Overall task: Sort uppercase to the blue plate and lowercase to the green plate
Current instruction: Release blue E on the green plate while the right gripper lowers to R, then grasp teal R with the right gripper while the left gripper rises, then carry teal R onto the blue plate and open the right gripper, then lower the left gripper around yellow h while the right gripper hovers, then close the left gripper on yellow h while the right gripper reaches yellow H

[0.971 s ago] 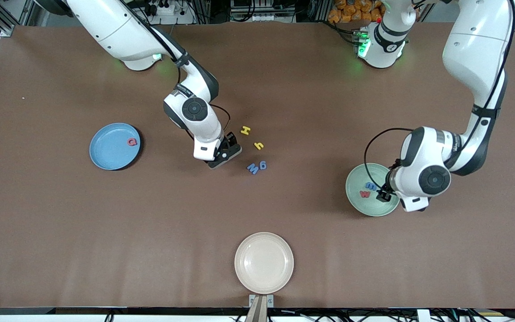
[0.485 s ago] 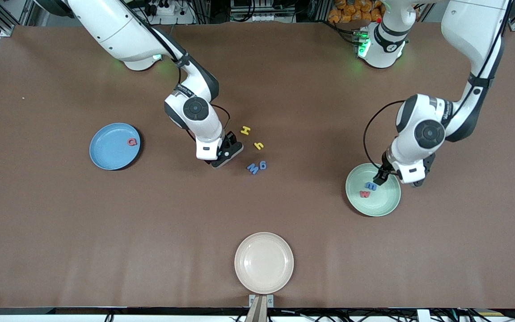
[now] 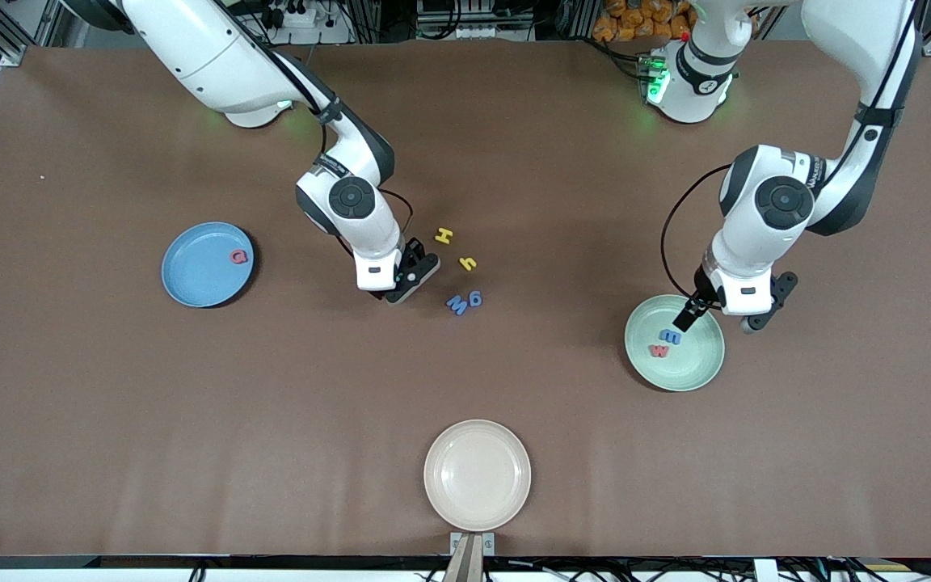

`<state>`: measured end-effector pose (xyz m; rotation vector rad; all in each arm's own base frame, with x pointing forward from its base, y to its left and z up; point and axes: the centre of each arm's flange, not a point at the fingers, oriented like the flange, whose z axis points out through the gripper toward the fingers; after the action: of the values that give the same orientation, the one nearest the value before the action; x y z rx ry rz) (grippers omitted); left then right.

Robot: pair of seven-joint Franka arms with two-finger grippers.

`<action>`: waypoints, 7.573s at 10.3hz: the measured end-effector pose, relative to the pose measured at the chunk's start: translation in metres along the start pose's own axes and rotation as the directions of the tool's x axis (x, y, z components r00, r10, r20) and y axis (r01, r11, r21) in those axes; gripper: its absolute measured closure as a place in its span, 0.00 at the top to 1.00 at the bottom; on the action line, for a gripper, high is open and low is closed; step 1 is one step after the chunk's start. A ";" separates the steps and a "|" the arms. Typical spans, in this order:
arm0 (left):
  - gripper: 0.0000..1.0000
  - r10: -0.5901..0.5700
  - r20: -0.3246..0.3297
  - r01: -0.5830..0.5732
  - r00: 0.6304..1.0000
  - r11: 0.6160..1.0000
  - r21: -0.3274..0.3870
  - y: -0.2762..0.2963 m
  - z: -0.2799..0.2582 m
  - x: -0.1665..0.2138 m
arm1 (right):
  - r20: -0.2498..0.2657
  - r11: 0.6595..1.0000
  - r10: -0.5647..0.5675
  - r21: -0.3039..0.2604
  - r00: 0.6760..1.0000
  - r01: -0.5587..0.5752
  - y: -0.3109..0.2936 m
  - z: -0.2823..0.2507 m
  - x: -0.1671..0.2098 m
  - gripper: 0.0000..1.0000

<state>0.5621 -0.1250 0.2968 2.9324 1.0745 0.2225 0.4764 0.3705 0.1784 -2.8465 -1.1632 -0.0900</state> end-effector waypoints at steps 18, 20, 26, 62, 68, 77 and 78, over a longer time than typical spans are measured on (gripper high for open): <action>1.00 0.456 0.000 -0.456 0.890 0.889 0.048 0.021 -0.070 0.069 | -0.002 1.000 -0.002 -0.007 1.000 0.002 0.010 0.000 -0.006 0.32; 1.00 0.447 0.016 -0.448 0.894 0.894 0.035 0.021 -0.070 0.064 | 0.012 1.000 -0.003 -0.009 1.000 0.003 0.009 -0.001 -0.007 0.30; 1.00 0.416 -0.081 -0.419 0.906 0.908 -0.018 0.021 -0.151 0.063 | 0.106 0.999 -0.023 -0.041 0.994 0.027 0.030 -0.025 -0.005 0.29; 1.00 0.000 0.170 -0.014 0.985 0.997 0.076 0.237 0.043 -0.320 | 0.310 0.974 0.204 0.032 0.929 -0.225 0.206 -0.162 -0.100 0.34; 1.00 0.001 0.186 -0.015 0.983 0.997 0.079 0.229 0.079 -0.337 | 0.227 0.949 0.310 -0.019 0.923 -0.314 0.148 -0.148 -0.068 0.38; 1.00 0.023 0.190 -0.042 0.982 0.994 0.096 0.225 0.087 -0.375 | 0.092 0.871 0.491 -0.037 0.866 -0.490 0.080 -0.103 -0.067 0.49; 1.00 0.024 0.190 -0.043 0.981 0.994 0.099 0.224 0.088 -0.375 | 0.096 0.868 0.496 -0.038 0.863 -0.495 0.078 -0.102 -0.067 0.50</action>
<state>0.4349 -0.5343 0.1739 2.9867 1.0401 -0.1128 0.4802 0.2594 0.2714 -3.0868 -0.4009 0.0784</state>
